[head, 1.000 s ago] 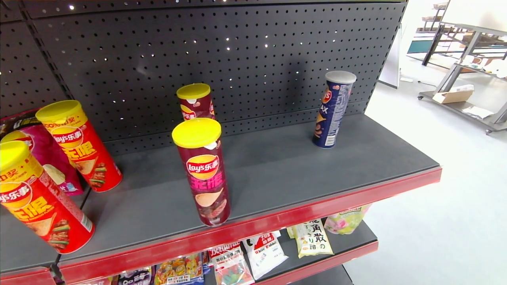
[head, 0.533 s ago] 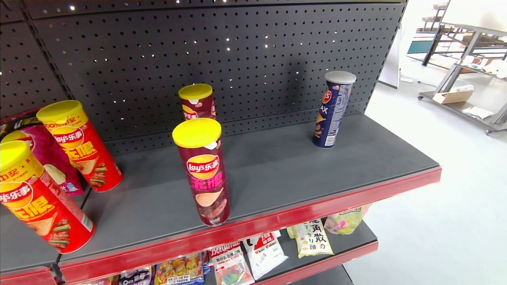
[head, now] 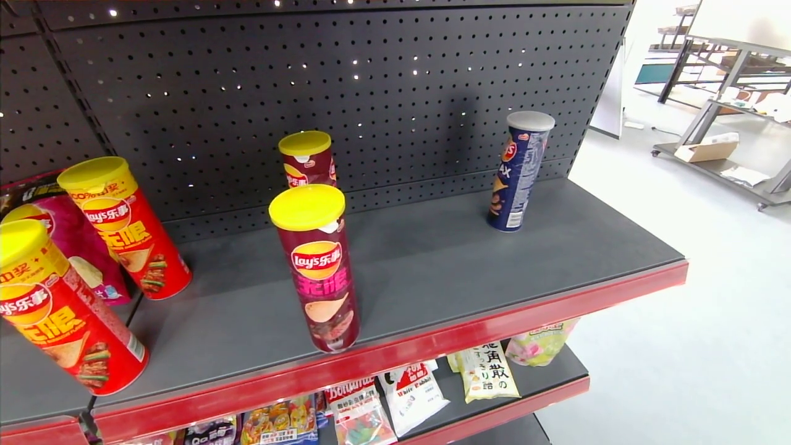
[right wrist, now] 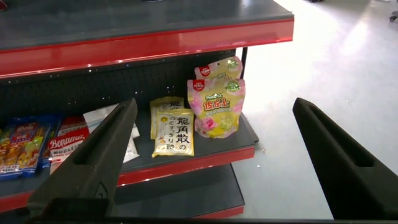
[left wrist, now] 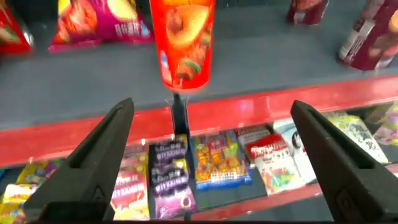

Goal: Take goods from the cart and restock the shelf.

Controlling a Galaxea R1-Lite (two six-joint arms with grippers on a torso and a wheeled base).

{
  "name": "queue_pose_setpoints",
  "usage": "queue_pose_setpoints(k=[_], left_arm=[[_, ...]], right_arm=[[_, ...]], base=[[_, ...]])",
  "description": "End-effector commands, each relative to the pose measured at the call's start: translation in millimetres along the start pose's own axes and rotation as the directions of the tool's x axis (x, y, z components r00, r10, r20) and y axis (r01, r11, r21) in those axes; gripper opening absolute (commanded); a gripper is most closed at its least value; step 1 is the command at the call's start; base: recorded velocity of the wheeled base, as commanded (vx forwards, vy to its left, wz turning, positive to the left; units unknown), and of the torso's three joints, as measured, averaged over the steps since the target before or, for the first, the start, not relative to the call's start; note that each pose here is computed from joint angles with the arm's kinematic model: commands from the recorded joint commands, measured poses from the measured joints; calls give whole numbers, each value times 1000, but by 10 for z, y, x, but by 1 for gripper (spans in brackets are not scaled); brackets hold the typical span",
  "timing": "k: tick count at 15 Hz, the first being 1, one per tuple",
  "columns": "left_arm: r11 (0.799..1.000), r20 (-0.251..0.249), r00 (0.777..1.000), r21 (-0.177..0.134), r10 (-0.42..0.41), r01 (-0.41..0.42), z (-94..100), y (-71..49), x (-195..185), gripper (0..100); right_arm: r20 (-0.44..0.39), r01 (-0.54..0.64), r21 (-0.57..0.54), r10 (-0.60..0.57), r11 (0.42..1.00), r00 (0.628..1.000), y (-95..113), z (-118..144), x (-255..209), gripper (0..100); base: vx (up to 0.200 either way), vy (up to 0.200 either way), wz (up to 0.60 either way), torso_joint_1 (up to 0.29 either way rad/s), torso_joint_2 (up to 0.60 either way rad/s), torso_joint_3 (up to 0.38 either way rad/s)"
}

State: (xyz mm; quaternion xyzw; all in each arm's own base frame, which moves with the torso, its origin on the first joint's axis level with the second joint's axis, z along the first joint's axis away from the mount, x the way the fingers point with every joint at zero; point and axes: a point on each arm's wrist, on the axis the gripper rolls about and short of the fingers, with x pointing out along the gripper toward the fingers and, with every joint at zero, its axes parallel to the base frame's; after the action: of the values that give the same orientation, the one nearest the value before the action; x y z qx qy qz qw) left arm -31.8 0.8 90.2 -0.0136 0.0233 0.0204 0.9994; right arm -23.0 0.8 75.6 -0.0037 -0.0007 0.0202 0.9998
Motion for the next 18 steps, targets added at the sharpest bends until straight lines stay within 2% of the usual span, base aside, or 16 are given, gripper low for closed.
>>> queue_pose_setpoints(k=[1, 7, 9, 11, 12, 14, 15, 16, 17, 18], left_arm=[[1000, -8, 1000, -2, 3, -3, -41, 1, 10, 100], [1000, -8, 1000, 5, 1, -1, -41, 1, 10, 100], [1000, -9, 1000, 9, 3, -3, -45, 2, 12, 100], [999, -8, 1000, 48, 1, -1, -53, 1, 18, 100], [998, -2, 1000, 57, -3, 3, -52, 0, 21, 100], [993, 11, 995, 63, -102, 101, -52, -22, 29, 100], [992, 13, 994, 61, -112, 111, -57, -25, 33, 100], [996, 14, 997, 53, -79, 78, -56, -18, 33, 100], [999, 19, 1000, 44, 24, -25, -54, 4, 34, 100], [996, 20, 996, 35, 83, -84, -59, 18, 36, 100]], right_arm=[[0, -1, -2, 1, 1000, 1000, 0, 3, 0, 100], [0, 1, 1, -1, 1000, 1000, 0, 3, 0, 100], [-1, 1, 6, -1, 1000, 1000, 0, -1, 2, 100], [-1, 1, 4, -1, 1000, 1000, 0, -1, 2, 100], [-1, 2, 3, -2, 1000, 1000, 0, -1, 2, 100], [-1, 1, 7, -1, 1000, 1000, 0, -1, 2, 100], [0, 1, 6, -1, 1000, 1000, 0, 3, 0, 100], [-1, 2, 6, -2, 1000, 1000, 0, -1, 2, 100], [0, 1, 6, -1, 1000, 1000, 0, 3, 0, 100], [0, 1, 6, -1, 1000, 1000, 0, 3, 0, 100]], base=[[0, 0, 600, -2, -2, 7], [0, 0, 600, 4, 2, 3], [0, 0, 0, 0, 0, 0], [0, 0, 0, 0, 0, 0], [0, 0, 0, 0, 0, 0], [0, 0, 0, 0, 0, 0], [0, 0, 0, 0, 0, 0], [0, 0, 0, 0, 0, 0], [0, 0, 0, 0, 0, 0], [0, 0, 0, 0, 0, 0]])
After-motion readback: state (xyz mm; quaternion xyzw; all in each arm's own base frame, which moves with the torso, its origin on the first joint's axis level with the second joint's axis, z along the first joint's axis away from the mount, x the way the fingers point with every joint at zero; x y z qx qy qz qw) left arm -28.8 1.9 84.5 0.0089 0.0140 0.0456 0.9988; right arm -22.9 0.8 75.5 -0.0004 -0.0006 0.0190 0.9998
